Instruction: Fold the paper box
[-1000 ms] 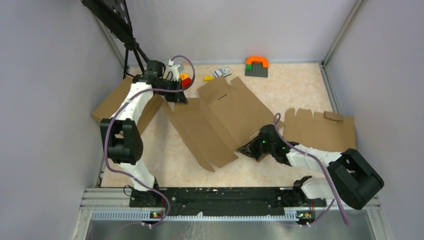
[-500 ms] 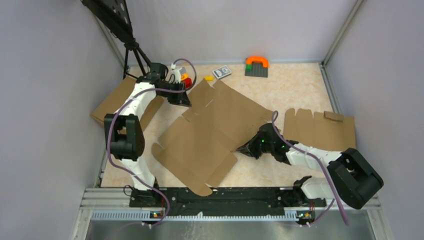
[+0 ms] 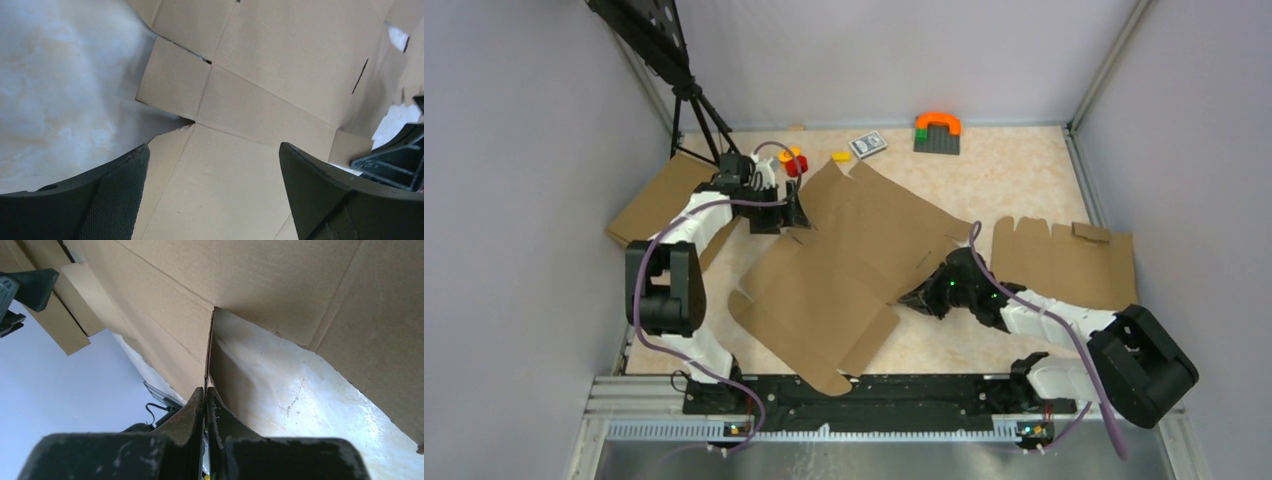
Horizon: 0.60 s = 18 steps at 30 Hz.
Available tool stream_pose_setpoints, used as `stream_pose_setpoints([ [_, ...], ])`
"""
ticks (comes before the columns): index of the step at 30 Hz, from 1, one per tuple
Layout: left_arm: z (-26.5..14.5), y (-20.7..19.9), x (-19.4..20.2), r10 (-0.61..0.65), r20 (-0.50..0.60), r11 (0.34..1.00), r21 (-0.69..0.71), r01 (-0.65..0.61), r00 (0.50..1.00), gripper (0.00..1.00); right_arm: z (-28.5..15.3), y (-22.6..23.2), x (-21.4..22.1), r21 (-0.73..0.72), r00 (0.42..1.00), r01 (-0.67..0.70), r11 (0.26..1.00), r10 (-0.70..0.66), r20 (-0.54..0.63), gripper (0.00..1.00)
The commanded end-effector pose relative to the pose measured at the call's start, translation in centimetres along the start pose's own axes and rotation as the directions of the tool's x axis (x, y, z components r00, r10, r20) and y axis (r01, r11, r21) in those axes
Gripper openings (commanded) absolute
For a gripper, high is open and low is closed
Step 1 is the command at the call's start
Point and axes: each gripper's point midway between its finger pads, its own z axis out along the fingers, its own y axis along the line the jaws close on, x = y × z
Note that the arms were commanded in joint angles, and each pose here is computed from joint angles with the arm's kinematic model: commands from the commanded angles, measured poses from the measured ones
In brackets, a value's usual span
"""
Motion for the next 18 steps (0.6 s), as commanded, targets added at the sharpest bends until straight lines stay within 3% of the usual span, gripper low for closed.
stream_pose_setpoints([
  [1, -0.7, 0.1, -3.5, -0.168, 0.105, 0.985, 0.040, 0.165, 0.980, 0.99, -0.6, 1.0, -0.2, -0.038, 0.999, 0.048, 0.998, -0.047, 0.011, 0.00],
  [4, -1.8, 1.4, -4.5, -0.256, 0.144, 0.966, 0.084, 0.246, 0.956, 0.99, -0.8, 1.2, -0.2, -0.043, 0.999, 0.050, 0.998, -0.049, 0.015, 0.00],
  [7, -1.7, 3.1, -4.5, -0.233, 0.172, 0.972, 0.044, 0.229, 0.957, 0.99, -0.8, 1.3, -0.2, -0.046, 0.999, 0.051, 0.998, -0.050, 0.015, 0.00],
  [9, -0.8, 3.7, -4.1, -0.230, 0.129, 0.973, 0.039, 0.227, 0.965, 0.98, -0.8, 1.3, -0.2, -0.046, 0.999, 0.051, 0.998, -0.050, 0.015, 0.00],
  [12, 0.8, 4.0, -3.3, -0.254, 0.047, 0.966, 0.066, 0.251, 0.966, 0.86, -0.8, 1.5, -0.2, -0.047, 0.998, 0.054, 0.997, -0.053, 0.013, 0.00],
  [18, 2.6, 3.9, -2.9, -0.273, -0.001, 0.956, 0.110, 0.272, 0.962, 0.76, -0.7, 1.4, 0.0, -0.038, 0.998, 0.060, 0.997, -0.060, -0.003, 0.00],
])
